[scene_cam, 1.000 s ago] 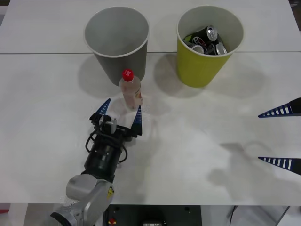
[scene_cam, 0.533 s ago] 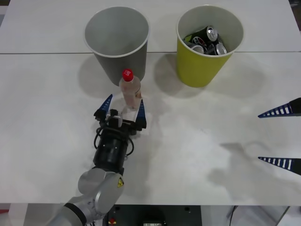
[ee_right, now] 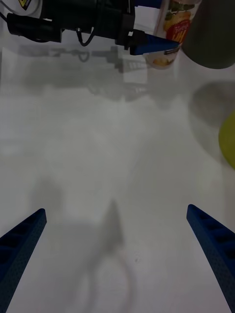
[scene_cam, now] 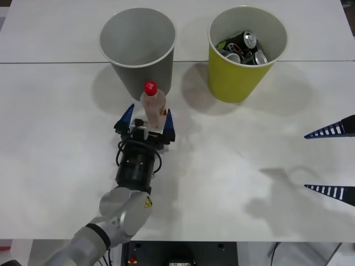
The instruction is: Put the can into the green bin and the plastic bottle into the gray bin
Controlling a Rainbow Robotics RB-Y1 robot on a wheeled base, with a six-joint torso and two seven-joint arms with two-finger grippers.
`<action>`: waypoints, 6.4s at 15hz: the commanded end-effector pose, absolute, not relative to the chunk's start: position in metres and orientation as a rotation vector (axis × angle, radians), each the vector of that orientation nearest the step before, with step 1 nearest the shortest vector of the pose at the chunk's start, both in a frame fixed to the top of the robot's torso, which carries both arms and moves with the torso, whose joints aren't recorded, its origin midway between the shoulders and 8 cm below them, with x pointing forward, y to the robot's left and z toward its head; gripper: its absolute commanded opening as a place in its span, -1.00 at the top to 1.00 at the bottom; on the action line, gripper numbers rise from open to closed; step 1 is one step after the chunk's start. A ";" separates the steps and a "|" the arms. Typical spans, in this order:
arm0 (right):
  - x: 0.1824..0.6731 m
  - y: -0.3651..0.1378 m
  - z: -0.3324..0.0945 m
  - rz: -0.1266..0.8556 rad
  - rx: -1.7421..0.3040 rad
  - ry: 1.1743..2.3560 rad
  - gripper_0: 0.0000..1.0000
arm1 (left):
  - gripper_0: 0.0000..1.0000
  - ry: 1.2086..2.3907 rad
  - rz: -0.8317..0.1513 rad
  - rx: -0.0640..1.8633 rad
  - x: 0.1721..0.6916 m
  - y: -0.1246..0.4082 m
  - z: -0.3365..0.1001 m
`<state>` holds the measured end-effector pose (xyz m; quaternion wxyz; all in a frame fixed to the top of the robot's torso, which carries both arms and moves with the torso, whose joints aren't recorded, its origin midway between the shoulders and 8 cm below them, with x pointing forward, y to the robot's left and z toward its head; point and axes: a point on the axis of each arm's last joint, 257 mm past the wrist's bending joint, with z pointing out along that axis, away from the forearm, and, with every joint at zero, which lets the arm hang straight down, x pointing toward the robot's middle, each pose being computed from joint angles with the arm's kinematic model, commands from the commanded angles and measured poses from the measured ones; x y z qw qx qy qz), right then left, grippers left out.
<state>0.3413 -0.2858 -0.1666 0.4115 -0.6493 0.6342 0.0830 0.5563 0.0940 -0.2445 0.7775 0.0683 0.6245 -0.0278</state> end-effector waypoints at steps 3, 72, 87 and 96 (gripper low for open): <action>0.341 -0.286 -0.167 0.209 -1.634 1.596 -1.00 | -1.00 1.357 -0.067 0.144 0.565 0.093 -0.241; 0.341 -0.286 -0.167 0.209 -1.634 1.596 -1.00 | 1.00 2.141 -0.068 1.153 0.470 0.258 -0.029; 0.341 -0.286 -0.167 0.209 -1.634 1.596 -1.00 | 1.00 2.099 -0.064 1.207 0.573 0.143 0.065; 0.341 -0.286 -0.167 0.209 -1.634 1.596 -1.00 | 0.96 2.094 -0.057 1.170 0.608 0.086 0.051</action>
